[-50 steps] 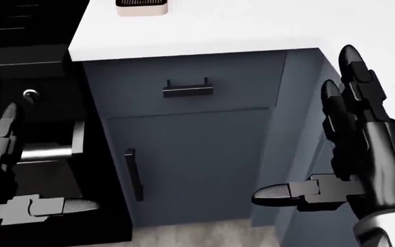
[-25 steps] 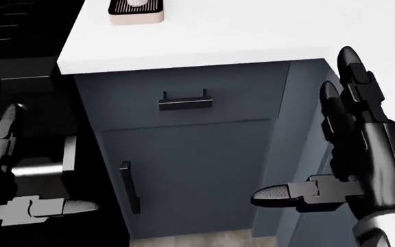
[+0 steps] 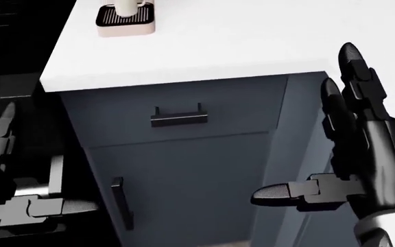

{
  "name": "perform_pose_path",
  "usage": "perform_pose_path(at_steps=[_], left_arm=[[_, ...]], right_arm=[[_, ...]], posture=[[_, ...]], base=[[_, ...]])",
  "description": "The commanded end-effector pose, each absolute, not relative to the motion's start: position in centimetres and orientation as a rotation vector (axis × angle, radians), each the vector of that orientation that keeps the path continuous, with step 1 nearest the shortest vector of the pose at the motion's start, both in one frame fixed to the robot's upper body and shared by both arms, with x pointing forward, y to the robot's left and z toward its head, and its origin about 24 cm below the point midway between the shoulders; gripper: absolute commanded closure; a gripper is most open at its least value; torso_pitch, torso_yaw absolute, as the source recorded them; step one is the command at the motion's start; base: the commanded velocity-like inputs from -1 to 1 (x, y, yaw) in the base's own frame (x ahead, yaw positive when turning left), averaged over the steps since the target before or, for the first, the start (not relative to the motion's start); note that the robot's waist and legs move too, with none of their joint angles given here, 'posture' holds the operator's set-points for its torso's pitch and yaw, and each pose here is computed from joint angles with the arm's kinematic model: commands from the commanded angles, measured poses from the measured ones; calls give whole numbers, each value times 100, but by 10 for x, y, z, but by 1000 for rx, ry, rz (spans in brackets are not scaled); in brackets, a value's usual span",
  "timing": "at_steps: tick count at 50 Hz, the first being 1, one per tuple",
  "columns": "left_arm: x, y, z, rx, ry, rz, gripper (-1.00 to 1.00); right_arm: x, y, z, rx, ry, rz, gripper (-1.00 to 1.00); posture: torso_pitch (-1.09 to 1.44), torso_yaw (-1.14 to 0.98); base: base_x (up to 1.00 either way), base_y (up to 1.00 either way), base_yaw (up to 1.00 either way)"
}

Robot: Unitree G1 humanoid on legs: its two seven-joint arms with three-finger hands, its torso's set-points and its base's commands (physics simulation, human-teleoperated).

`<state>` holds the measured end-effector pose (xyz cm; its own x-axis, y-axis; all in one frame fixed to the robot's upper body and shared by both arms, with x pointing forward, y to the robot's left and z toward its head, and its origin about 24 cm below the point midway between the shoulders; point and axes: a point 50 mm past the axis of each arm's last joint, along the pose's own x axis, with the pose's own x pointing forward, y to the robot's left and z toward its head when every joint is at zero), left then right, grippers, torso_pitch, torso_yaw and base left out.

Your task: Pick the mug from under the coffee machine dispenser and place it on the counter.

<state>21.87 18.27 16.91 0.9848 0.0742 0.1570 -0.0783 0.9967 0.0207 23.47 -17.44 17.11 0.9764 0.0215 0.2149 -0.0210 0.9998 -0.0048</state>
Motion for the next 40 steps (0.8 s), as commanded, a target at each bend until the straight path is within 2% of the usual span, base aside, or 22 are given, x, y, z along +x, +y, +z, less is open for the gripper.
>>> perform_pose_path(at_steps=[1, 40], left_arm=[[215, 178, 185, 32, -256, 51, -100], [214, 177, 186, 30, -257, 50, -100]], right_arm=[[230, -177, 189, -22, -319, 5, -100], [229, -176, 189, -23, -319, 9, -100]], posture=[[0, 0], [0, 0]], base=[[14, 0, 0], [13, 0, 0]])
